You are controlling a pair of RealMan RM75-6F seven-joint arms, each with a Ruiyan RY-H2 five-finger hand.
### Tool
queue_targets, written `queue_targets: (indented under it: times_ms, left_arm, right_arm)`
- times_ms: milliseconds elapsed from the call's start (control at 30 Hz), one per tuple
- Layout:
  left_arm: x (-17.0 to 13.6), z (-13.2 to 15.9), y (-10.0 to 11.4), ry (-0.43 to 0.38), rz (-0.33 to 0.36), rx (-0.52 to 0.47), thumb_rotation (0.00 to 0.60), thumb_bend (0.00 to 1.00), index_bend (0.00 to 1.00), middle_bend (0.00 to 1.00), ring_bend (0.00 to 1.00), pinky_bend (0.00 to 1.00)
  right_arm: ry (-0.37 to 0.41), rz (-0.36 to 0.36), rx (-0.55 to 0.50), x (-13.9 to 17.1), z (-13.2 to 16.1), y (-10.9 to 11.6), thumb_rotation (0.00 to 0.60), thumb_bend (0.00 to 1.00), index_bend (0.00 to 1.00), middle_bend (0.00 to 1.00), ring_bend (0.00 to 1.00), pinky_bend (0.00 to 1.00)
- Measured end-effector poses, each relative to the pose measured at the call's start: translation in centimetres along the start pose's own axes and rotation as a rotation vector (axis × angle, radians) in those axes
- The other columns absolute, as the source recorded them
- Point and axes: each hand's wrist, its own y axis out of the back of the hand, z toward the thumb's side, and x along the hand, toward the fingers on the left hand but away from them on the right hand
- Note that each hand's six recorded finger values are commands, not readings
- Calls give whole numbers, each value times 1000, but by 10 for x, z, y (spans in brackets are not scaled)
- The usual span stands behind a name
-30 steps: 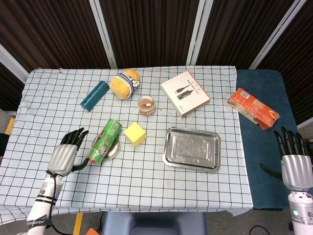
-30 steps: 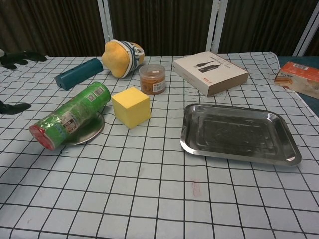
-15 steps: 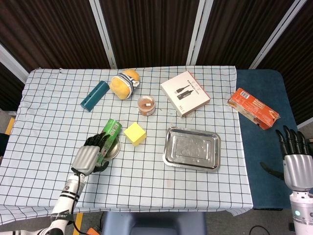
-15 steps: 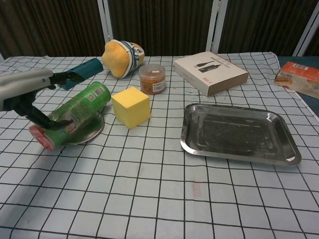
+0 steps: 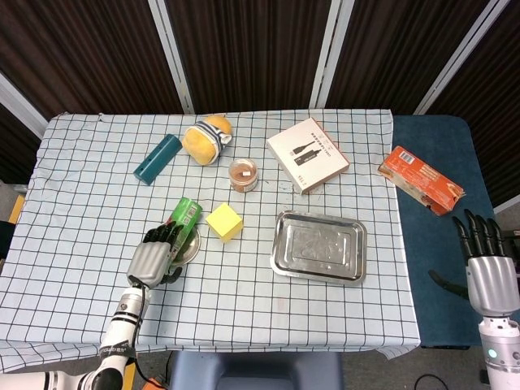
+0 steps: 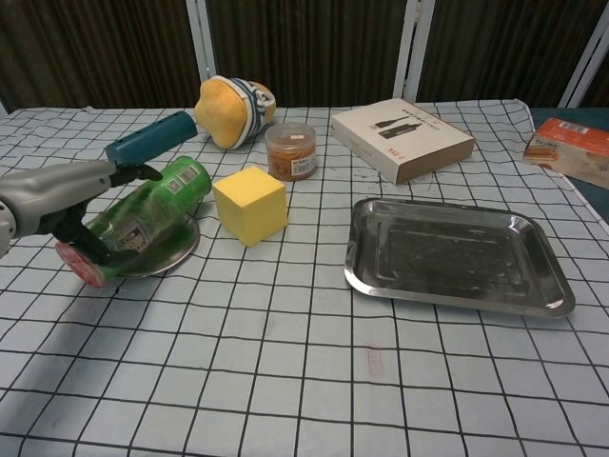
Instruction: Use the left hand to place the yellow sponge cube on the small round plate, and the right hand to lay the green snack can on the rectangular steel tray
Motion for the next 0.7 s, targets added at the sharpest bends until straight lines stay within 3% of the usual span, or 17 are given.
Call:
queue_targets:
  times_ms: [700]
  left_arm:
    - [17, -20, -22, 103, -46, 43, 600, 331, 0, 0, 0, 117]
  right_arm:
    - [22, -12, -12, -2, 3, -2, 600, 45, 0, 0, 0, 0]
